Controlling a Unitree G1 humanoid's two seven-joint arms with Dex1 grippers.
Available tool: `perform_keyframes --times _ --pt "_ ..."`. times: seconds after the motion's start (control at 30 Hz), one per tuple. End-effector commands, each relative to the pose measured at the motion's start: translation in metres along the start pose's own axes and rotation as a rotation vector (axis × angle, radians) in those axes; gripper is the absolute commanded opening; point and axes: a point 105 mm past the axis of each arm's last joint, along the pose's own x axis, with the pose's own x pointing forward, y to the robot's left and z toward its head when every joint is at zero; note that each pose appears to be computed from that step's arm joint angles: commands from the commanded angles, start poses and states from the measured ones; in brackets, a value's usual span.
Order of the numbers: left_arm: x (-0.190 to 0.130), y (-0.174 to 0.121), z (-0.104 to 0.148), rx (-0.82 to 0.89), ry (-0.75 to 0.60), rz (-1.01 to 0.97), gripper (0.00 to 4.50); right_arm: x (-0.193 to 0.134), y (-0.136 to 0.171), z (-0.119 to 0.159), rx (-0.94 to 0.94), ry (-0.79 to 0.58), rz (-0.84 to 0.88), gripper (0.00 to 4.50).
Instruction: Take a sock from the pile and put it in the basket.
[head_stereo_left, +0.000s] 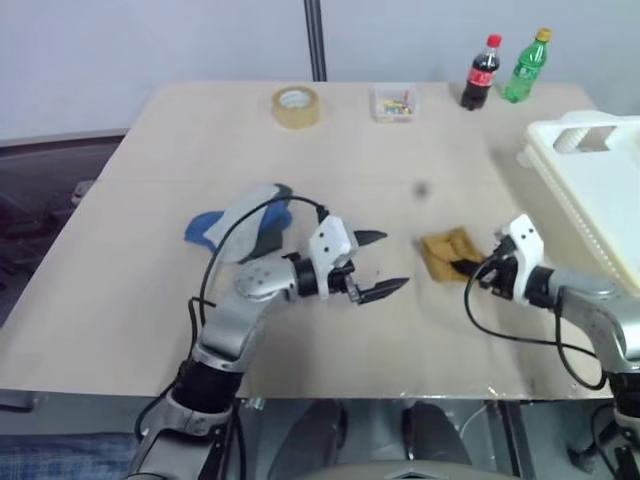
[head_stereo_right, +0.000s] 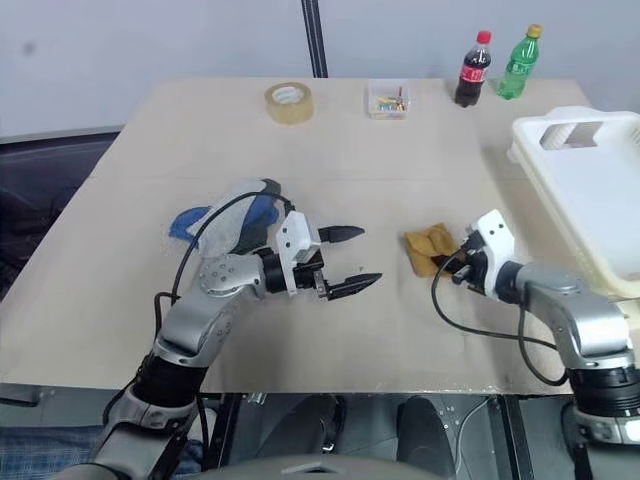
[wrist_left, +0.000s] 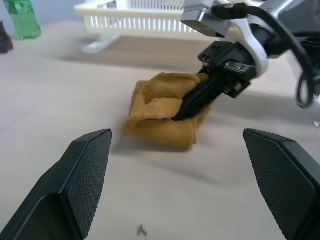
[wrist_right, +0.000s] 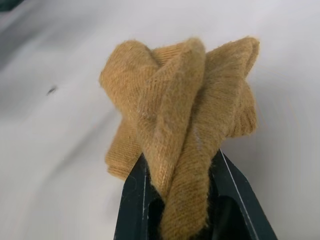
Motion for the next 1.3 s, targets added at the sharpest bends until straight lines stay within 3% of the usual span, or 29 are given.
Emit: perform_keyframes --times 0.03,0.23,0.43,0.5,0.53,0.57,0.6,0.67,0.77,0.97,1.17,1.3 --pt "0.005 0.000 0.019 0.021 -0.070 -0.004 4.50 -0.028 -0.031 0.049 0.001 -0.143 -0.102 0.03" --pt "0.012 -0.002 0.036 0.016 -0.159 -0.009 4.50 -0.081 -0.119 0.099 0.086 -0.249 -0.448 0.03" --pt "0.021 -0.002 0.057 0.028 -0.228 -0.013 4.50 -0.122 -0.187 0.086 0.259 -0.266 -0.688 0.03" --pt "0.024 -0.002 0.058 0.042 -0.229 -0.014 4.50 -0.116 -0.192 0.065 0.311 -0.182 -0.690 1.11" --pt "0.025 -0.003 0.059 0.044 -0.229 -0.014 4.50 -0.115 -0.195 0.054 0.315 -0.132 -0.705 1.18" --pt "0.025 -0.003 0.059 0.045 -0.228 -0.014 4.50 -0.115 -0.197 0.048 0.315 -0.101 -0.716 1.54" --pt "0.025 -0.003 0.059 0.045 -0.230 -0.014 4.50 -0.118 -0.201 0.043 0.299 -0.073 -0.751 2.34" --pt "0.026 -0.003 0.059 0.044 -0.233 -0.010 4.50 -0.128 -0.208 0.038 0.253 -0.039 -0.822 2.60" --pt "0.025 -0.004 0.060 0.022 -0.237 -0.015 4.50 -0.140 -0.214 0.051 0.082 -0.034 -0.894 2.60" --pt "0.019 -0.004 0.055 0.018 -0.211 -0.005 4.50 -0.146 -0.200 0.084 -0.209 -0.024 -0.843 2.60" --pt "0.018 -0.005 0.054 0.011 -0.199 -0.014 4.50 -0.145 -0.192 0.071 -0.212 -0.006 -0.833 2.60" --pt "0.020 -0.006 0.054 0.020 -0.193 -0.028 4.50 -0.145 -0.196 0.045 -0.043 -0.012 -0.841 2.60"
